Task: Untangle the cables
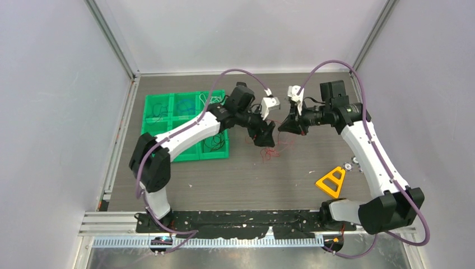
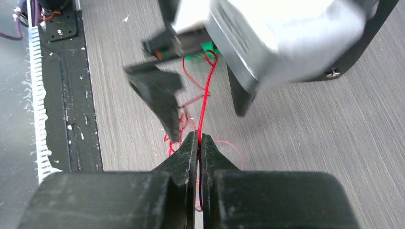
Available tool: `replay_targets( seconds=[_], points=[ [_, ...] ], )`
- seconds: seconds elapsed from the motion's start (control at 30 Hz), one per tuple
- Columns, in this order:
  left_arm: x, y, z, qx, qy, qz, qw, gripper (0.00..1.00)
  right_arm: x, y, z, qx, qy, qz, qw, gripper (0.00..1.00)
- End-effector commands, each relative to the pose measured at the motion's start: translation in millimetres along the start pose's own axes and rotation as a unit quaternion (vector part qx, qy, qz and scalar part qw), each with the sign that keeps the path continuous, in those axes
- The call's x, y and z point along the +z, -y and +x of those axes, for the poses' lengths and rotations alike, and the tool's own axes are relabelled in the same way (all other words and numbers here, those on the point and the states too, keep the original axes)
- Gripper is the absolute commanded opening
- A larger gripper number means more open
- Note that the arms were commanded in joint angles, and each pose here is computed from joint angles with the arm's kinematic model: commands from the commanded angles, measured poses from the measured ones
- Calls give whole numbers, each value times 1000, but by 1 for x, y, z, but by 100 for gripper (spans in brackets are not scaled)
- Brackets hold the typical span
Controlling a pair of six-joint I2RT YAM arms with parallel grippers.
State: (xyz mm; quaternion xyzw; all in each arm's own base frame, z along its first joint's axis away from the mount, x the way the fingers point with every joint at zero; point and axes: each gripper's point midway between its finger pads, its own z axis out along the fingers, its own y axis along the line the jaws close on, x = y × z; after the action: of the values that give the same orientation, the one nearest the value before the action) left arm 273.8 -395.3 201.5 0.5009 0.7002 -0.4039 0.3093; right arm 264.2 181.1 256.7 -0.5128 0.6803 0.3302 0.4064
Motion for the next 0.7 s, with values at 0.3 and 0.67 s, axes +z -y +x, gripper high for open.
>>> replay_targets(
  seconds=[0.3,0.67],
  points=[
    [-95,17,-24,-27,69,22,997,0,-13,4,40,18,-46,52,997,5],
    [-233,-32,-48,-58,117,-130,983,0,-2,27,105,27,-127,53,990,10]
  ],
)
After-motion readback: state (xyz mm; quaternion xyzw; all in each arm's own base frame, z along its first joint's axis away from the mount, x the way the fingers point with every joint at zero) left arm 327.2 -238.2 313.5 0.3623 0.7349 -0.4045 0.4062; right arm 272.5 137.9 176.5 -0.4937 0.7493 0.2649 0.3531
